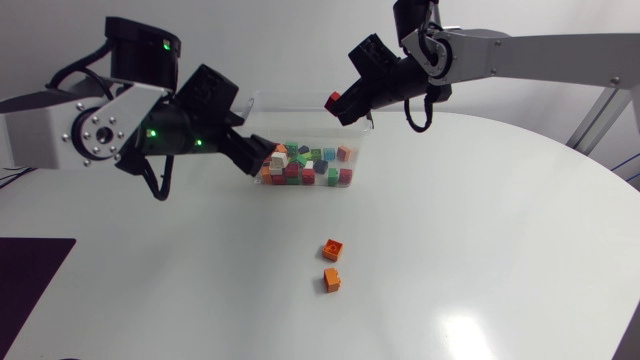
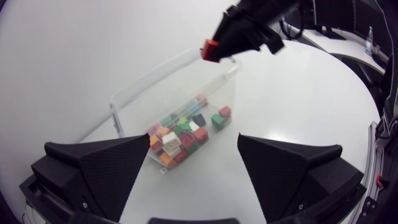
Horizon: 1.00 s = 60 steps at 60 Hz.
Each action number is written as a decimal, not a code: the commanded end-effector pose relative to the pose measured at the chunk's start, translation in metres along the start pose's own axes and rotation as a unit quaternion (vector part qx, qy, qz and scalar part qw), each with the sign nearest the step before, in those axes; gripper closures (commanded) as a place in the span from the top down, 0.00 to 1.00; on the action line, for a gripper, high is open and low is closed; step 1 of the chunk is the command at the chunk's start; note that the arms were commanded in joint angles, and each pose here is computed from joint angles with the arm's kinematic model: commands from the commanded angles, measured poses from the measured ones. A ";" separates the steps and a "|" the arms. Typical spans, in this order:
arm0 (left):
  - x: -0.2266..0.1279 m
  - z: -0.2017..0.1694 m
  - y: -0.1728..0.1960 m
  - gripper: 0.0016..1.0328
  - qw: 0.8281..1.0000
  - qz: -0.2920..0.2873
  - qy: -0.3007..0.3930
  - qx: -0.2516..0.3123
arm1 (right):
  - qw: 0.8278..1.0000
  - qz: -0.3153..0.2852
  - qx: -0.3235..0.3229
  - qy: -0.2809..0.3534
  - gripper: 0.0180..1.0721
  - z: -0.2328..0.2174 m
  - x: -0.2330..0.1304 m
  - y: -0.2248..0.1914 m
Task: Place the duplo bricks in the container
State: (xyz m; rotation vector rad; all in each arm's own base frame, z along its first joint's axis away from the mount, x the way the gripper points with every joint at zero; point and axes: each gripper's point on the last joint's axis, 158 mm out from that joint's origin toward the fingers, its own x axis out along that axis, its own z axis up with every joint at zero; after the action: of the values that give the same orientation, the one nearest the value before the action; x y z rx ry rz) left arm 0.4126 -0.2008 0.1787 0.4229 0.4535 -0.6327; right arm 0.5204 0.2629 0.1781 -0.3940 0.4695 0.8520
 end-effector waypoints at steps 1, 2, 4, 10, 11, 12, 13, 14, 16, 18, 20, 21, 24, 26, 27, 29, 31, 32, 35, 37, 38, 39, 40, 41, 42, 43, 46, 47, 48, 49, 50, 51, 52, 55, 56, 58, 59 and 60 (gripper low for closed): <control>0.000 -0.021 -0.027 0.95 0.999 -0.035 0.018 0.024 | 1.000 -0.012 0.017 -0.010 0.21 0.006 0.014 -0.008; 0.000 -0.025 -0.032 0.95 0.999 -0.042 0.022 0.026 | 1.000 -0.015 0.017 -0.011 0.21 0.008 0.017 -0.009; 0.000 -0.030 -0.041 0.95 0.998 -0.052 0.026 0.032 | 1.000 -0.018 0.018 -0.013 0.21 0.011 0.021 -0.010; 0.001 -0.046 -0.066 0.95 0.995 -0.081 0.041 0.050 | 0.999 -0.037 0.019 -0.011 0.32 0.013 0.038 -0.019; 0.001 -0.048 -0.069 0.95 0.994 -0.085 0.042 0.053 | 0.999 -0.041 0.019 -0.010 0.37 0.012 0.041 -0.022; 0.002 -0.050 -0.071 0.95 0.994 -0.088 0.044 0.055 | 0.999 -0.043 0.020 -0.009 0.42 0.012 0.044 -0.023; 0.002 -0.053 -0.076 0.95 0.993 -0.094 0.047 0.060 | 0.999 -0.045 0.022 -0.009 0.48 0.012 0.046 -0.025; 0.002 -0.054 -0.077 0.95 0.992 -0.095 0.047 0.062 | 0.999 -0.046 0.022 -0.008 0.49 0.012 0.047 -0.026; 0.003 -0.061 -0.087 0.95 0.990 -0.108 0.056 0.071 | 0.999 -0.044 0.026 -0.004 0.78 0.010 0.051 -0.027; 0.004 -0.065 -0.095 0.95 0.988 -0.118 0.061 0.078 | 0.999 -0.046 0.028 -0.001 0.97 0.008 0.052 -0.028; 0.006 -0.071 -0.104 0.95 0.985 -0.131 0.069 0.088 | 0.998 -0.047 0.029 -0.003 0.96 0.010 0.048 -0.028; 0.007 -0.074 -0.110 0.95 0.983 -0.138 0.073 0.093 | 0.998 -0.048 0.030 -0.002 0.96 0.009 0.045 -0.029; 0.011 -0.080 -0.121 0.95 0.980 -0.150 0.080 0.105 | 0.998 -0.051 0.030 -0.006 0.96 0.011 0.032 -0.031; 0.014 -0.084 -0.127 0.95 0.977 -0.158 0.086 0.110 | 0.998 -0.049 0.032 -0.012 0.96 0.012 0.022 -0.032; 0.015 -0.086 -0.131 0.95 0.976 -0.164 0.088 0.114 | 0.998 -0.047 0.034 -0.013 0.96 0.011 0.018 -0.032; 0.016 -0.089 -0.136 0.95 0.974 -0.169 0.092 0.119 | 0.998 -0.044 0.036 -0.018 0.96 0.011 0.008 -0.033; 0.019 -0.093 -0.143 0.95 0.971 -0.180 0.097 0.127 | 0.998 -0.045 0.038 -0.021 0.96 0.010 -0.004 -0.033; 0.020 -0.094 -0.145 0.95 0.970 -0.183 0.099 0.127 | 0.998 -0.048 0.040 -0.023 0.96 0.009 -0.012 -0.035; 0.022 -0.097 -0.154 0.95 0.966 -0.197 0.104 0.129 | 0.997 -0.053 0.039 -0.031 0.96 0.006 -0.032 -0.035; 0.022 -0.099 -0.158 0.95 0.964 -0.204 0.107 0.131 | 0.997 -0.055 0.039 -0.035 0.96 0.004 -0.044 -0.033; 0.022 -0.100 -0.160 0.95 0.963 -0.207 0.108 0.131 | 0.997 -0.056 0.039 -0.038 0.96 0.000 -0.051 -0.032; 0.022 -0.102 -0.165 0.95 0.961 -0.215 0.110 0.132 | 0.997 -0.057 0.039 -0.039 0.96 -0.001 -0.058 -0.031; 0.021 -0.103 -0.168 0.95 0.960 -0.219 0.111 0.133 | 0.997 -0.058 0.040 -0.038 0.96 -0.005 -0.062 -0.031; 0.021 -0.104 -0.170 0.95 0.959 -0.223 0.112 0.134 | 0.997 -0.057 0.042 -0.038 0.96 -0.008 -0.068 -0.029; 0.022 -0.108 -0.173 0.95 0.958 -0.226 0.117 0.134 | 0.997 -0.058 0.044 -0.037 0.96 -0.012 -0.072 -0.028; 0.022 -0.110 -0.175 0.95 0.956 -0.229 0.120 0.135 | 0.997 -0.059 0.043 -0.035 0.96 -0.016 -0.077 -0.027; 0.022 -0.115 -0.180 0.95 0.953 -0.237 0.129 0.137 | 0.997 -0.058 0.046 -0.030 0.96 -0.028 -0.087 -0.023; 0.022 -0.117 -0.182 0.95 0.952 -0.240 0.132 0.138 | 0.997 -0.058 0.046 -0.027 0.96 -0.033 -0.092 -0.020; 0.022 -0.119 -0.185 0.95 0.950 -0.244 0.136 0.138 | 0.997 -0.059 0.047 -0.026 0.96 -0.036 -0.094 -0.019; 0.022 -0.120 -0.187 0.95 0.949 -0.246 0.138 0.139 | 0.997 -0.059 0.048 -0.024 0.96 -0.040 -0.096 -0.017; 0.023 -0.122 -0.188 0.95 0.948 -0.248 0.142 0.139 | 0.997 -0.058 0.050 -0.022 0.96 -0.045 -0.099 -0.016; 0.022 -0.124 -0.190 0.95 0.947 -0.252 0.144 0.138 | 0.997 -0.059 0.052 -0.020 0.96 -0.049 -0.103 -0.015; 0.022 -0.123 -0.191 0.95 0.947 -0.253 0.144 0.139 | 0.997 -0.059 0.053 -0.019 0.96 -0.052 -0.105 -0.013; 0.022 -0.128 -0.196 0.95 0.943 -0.260 0.154 0.139 | 0.997 -0.058 0.057 -0.013 0.96 -0.063 -0.110 -0.008; 0.022 -0.128 -0.196 0.95 0.943 -0.260 0.154 0.139 | 0.997 -0.057 0.058 -0.011 0.96 -0.067 -0.113 -0.005; 0.022 -0.130 -0.201 0.95 0.940 -0.266 0.160 0.140 | 0.997 -0.055 0.058 -0.007 0.96 -0.075 -0.116 0.000; 0.022 -0.132 -0.204 0.94 0.939 -0.269 0.164 0.141 | 0.997 -0.054 0.059 -0.004 0.96 -0.079 -0.117 0.003; 0.024 -0.132 -0.205 0.94 0.938 -0.270 0.165 0.141 | 0.997 -0.053 0.058 -0.003 0.96 -0.081 -0.119 0.006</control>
State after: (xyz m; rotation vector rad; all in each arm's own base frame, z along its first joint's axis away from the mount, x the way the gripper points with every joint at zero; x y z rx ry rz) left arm 0.2666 -0.2869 0.0166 0.6734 0.8013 -1.1435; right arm 0.4476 0.1574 0.1908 -0.2967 0.4583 0.7096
